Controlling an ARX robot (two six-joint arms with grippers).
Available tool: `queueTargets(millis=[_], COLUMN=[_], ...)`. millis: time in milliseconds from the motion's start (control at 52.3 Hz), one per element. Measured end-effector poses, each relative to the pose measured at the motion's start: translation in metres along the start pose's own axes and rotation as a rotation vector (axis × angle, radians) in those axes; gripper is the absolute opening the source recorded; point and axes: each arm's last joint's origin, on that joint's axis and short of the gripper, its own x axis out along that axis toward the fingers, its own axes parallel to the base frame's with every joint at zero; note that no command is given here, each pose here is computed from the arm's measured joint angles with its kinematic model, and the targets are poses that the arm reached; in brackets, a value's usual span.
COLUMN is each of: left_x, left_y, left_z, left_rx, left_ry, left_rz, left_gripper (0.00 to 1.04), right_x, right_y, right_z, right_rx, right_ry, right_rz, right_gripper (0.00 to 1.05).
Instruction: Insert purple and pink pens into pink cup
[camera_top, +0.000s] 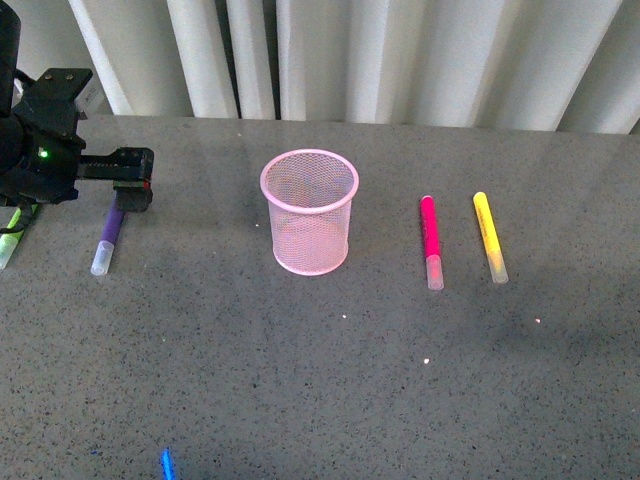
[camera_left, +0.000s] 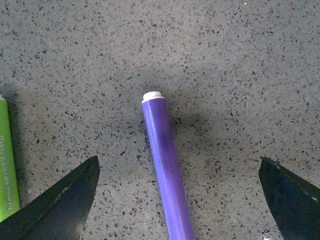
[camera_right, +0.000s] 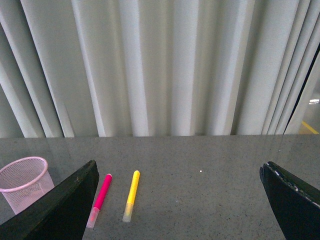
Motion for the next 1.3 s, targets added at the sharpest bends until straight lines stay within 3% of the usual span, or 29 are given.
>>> queueTargets(millis=[726, 1299], left_x=[0.032, 0.036], left_y=[-0.004, -0.02], left_z=[0.002, -0.003], left_rx=[0.006, 0.003], left_ry=[0.042, 0.037], left_rz=[0.028, 0.031], left_gripper=[0.98, 0.17], right_x=[0.0, 0.0], right_y=[0.0, 0.0], right_z=[0.0, 0.0], right_rx=[0.0, 0.0], right_ry=[0.0, 0.0], right_rz=[0.0, 0.0], right_gripper=[0.98, 0.98])
